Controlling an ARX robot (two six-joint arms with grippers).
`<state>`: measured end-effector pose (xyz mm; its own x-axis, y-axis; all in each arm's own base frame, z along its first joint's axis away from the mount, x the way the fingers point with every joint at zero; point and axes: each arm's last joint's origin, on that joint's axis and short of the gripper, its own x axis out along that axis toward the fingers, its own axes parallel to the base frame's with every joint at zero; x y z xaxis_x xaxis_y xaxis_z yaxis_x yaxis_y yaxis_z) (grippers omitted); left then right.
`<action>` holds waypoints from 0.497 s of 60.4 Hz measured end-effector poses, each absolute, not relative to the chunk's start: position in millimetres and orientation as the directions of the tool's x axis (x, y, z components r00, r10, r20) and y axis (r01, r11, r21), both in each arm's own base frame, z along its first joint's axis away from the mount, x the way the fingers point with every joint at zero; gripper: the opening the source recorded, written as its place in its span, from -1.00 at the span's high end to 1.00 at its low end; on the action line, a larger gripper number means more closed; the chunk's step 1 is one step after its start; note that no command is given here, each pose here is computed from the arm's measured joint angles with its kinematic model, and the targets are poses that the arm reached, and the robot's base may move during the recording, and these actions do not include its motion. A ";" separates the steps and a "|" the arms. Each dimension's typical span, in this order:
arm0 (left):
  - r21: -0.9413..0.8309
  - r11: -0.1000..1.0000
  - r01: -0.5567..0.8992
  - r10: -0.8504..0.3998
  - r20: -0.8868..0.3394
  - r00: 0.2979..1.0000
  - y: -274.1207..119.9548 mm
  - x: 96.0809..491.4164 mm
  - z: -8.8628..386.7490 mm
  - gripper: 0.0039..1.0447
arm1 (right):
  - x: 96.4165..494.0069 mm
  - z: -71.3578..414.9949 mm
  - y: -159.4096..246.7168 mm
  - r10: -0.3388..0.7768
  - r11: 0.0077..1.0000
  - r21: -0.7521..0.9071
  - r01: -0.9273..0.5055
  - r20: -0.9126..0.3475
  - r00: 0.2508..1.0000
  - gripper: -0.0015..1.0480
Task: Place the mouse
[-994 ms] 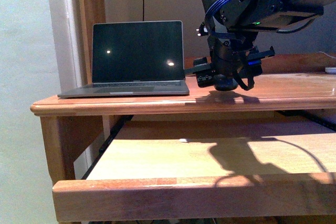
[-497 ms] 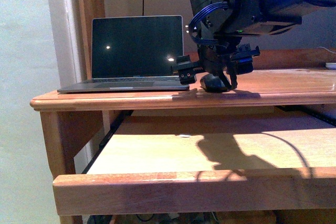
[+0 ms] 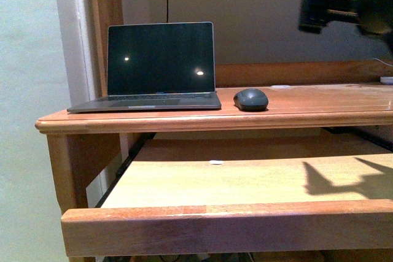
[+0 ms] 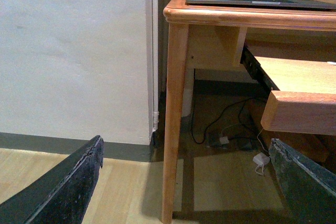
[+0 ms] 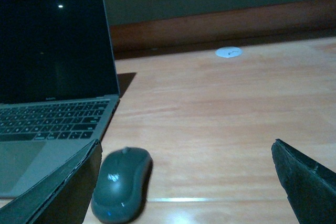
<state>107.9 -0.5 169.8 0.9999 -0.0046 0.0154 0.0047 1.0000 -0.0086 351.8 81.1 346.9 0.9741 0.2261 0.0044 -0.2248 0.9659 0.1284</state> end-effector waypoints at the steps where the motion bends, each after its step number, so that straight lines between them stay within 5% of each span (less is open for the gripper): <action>1: -0.009 1.000 0.005 -0.005 0.015 1.000 -0.5 107.9 169.8 -0.86 | 348.6 344.4 78.3 0.232 0.965 0.129 -0.230 0.000 0.973 -0.86; 15: -0.007 1.000 0.005 -0.005 0.014 1.000 -0.5 107.0 169.5 -0.83 | 269.5 293.5 22.6 0.309 0.944 0.144 -0.298 -0.058 0.949 -0.86; 22: -0.007 1.000 0.005 -0.005 0.004 1.000 -0.4 97.7 166.6 -0.23 | 223.8 265.9 -7.1 0.334 0.936 0.144 -0.321 -0.071 0.940 -0.86; 30: -0.007 1.000 0.005 -0.005 0.006 1.000 -0.4 97.5 166.6 0.22 | 204.2 243.5 -12.7 0.397 0.915 0.129 -0.383 -0.103 0.912 -0.86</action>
<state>97.5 -0.4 166.6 1.0000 -0.0046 0.0055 0.0046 1.0000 -0.0071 204.2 -12.7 243.5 0.9122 0.3967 -0.1028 -0.3832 0.9146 0.1290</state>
